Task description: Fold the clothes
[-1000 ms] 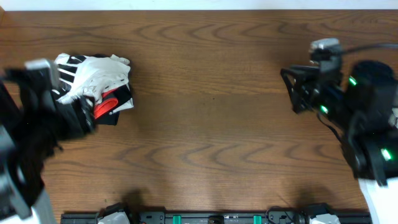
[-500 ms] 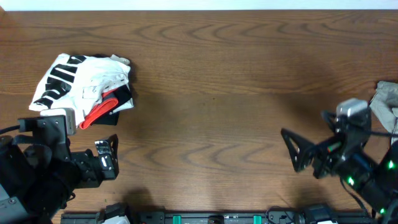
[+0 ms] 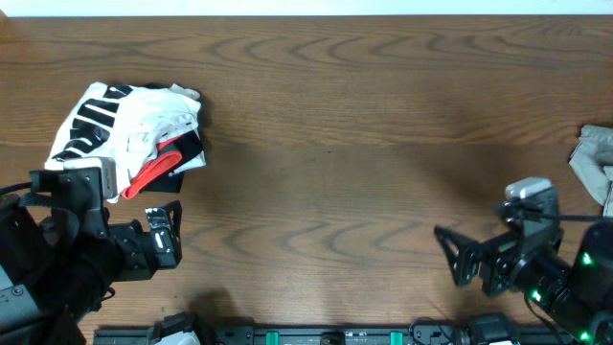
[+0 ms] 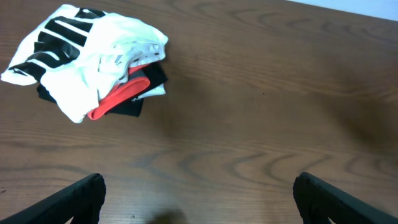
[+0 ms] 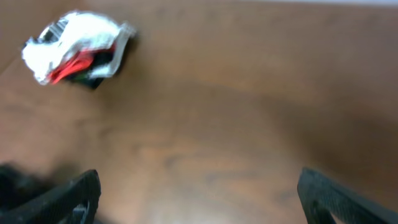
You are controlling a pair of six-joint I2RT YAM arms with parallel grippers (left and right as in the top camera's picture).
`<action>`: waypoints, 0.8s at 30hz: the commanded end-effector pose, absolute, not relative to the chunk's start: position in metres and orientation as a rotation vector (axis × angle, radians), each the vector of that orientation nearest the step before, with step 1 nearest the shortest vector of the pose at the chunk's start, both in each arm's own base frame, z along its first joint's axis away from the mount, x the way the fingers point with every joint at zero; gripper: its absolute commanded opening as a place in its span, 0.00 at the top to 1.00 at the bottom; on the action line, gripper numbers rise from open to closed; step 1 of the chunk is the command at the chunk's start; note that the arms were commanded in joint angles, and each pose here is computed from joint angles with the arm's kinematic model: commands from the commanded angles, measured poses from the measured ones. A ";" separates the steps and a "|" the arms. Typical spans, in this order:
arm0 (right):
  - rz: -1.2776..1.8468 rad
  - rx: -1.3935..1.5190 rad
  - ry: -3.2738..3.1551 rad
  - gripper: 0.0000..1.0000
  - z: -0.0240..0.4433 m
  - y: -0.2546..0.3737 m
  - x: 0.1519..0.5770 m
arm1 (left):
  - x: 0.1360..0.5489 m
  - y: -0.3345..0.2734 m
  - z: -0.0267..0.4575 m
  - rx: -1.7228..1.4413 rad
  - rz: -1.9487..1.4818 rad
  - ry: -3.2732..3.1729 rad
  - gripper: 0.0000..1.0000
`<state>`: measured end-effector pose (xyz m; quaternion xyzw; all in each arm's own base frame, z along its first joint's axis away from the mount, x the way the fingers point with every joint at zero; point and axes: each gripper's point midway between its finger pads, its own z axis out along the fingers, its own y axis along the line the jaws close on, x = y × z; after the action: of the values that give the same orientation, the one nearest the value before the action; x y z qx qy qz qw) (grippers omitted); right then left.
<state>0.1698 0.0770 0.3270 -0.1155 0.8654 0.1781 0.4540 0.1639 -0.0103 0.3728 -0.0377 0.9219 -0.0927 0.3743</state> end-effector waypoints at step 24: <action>0.232 -0.242 1.943 0.01 0.121 0.045 0.209 | 0.164 -0.012 0.372 -0.088 -0.247 2.364 0.02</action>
<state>0.2072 0.0385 0.1274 -0.0861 0.8271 0.0828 0.5492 0.1638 -0.0104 0.3717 -0.0378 0.9225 -0.0932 0.3728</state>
